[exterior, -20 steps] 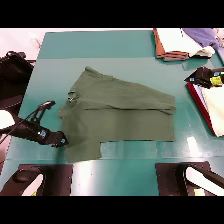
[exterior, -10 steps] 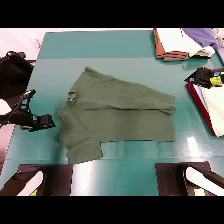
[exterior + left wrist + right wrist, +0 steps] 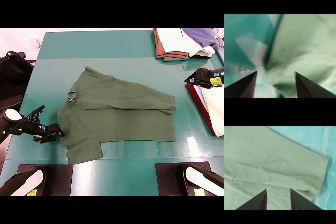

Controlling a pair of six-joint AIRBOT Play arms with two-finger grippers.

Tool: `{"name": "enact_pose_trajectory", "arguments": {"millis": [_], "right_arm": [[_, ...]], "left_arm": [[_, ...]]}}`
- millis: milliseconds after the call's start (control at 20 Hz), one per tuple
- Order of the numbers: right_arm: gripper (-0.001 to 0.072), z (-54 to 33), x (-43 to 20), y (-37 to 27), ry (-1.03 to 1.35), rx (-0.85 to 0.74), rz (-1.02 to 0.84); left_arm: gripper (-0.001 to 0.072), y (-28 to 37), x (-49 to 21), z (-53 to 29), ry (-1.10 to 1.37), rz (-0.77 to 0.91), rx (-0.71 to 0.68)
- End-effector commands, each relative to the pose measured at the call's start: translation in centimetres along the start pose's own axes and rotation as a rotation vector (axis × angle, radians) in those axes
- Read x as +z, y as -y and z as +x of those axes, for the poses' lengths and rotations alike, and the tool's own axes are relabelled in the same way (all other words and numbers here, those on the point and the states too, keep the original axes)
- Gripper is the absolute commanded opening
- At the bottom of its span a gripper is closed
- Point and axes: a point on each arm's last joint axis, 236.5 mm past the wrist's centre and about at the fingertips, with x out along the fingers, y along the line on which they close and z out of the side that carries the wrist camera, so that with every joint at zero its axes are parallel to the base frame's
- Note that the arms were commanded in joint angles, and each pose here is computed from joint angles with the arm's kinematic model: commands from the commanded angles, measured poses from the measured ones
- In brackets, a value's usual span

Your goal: Fold the shirts.

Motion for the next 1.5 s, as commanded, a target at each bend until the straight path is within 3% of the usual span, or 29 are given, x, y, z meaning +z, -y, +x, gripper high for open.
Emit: {"name": "enact_pose_trajectory", "arguments": {"millis": [0, 50, 100, 200, 400, 450, 500, 700, 1000, 1100, 1200, 1250, 1450], "right_arm": [[0.0312, 0.0, 0.0, -0.1, -0.002, 0.001, -0.003], [0.0312, 0.0, -0.1, -0.1, -0.005, 0.002, -0.003], [0.0313, 0.0, -0.4, -0.1, -0.015, 0.003, -0.007], [0.0312, 0.0, -1.6, 0.6, -0.061, 0.002, 0.003], [0.034, 1.0, -10.9, 8.1, -0.348, -0.132, 0.176], [0.0459, 1.4, -13.5, 10.0, -0.407, -0.158, 0.237], [0.0495, 2.1, -16.0, 11.1, -0.447, -0.152, 0.317], [0.0489, 5.7, -23.5, 10.9, -0.528, -0.034, 0.569], [0.0436, 10.2, -26.5, 7.4, -0.538, 0.046, 0.548], [0.0336, 10.7, -26.5, 6.6, -0.552, 0.043, 0.484], [0.0049, 11.0, -25.5, 5.8, -0.548, 0.046, 0.398], [0.0017, 11.0, -24.5, 5.2, -0.54, 0.05, 0.35], [0.0016, 7.5, -15.1, 1.1, -0.3, 0.059, 0.087]], "left_arm": [[0.0559, 1.8, 1.2, 0.9, 0.065, -0.03, -0.103], [0.053, 2.2, 1.2, 0.9, 0.064, -0.034, -0.119], [0.0387, 2.4, 1.0, 0.9, 0.054, -0.036, -0.127], [0.003, 2.6, 0.6, 0.7, 0.039, -0.008, -0.135], [0.0024, 4.0, 1.8, -1.5, 0.075, 0.07, -0.145], [0.0024, 4.4, 2.4, -2.2, 0.108, 0.086, -0.146], [0.0024, 4.8, 2.9, -2.9, 0.133, 0.099, -0.148], [0.0024, 5.2, 3.4, -3.7, 0.162, 0.115, -0.149], [0.0025, 5.3, 3.4, -3.7, 0.162, 0.114, -0.153], [0.0025, 5.3, 3.1, -3.7, 0.15, 0.116, -0.154], [0.0024, 5.3, 3.3, -3.8, 0.158, 0.117, -0.154], [0.0024, 5.6, 3.7, -4.3, 0.187, 0.126, -0.154], [0.0024, 10.2, 5.9, -13.1, 0.432, 0.235, -0.181]]}}
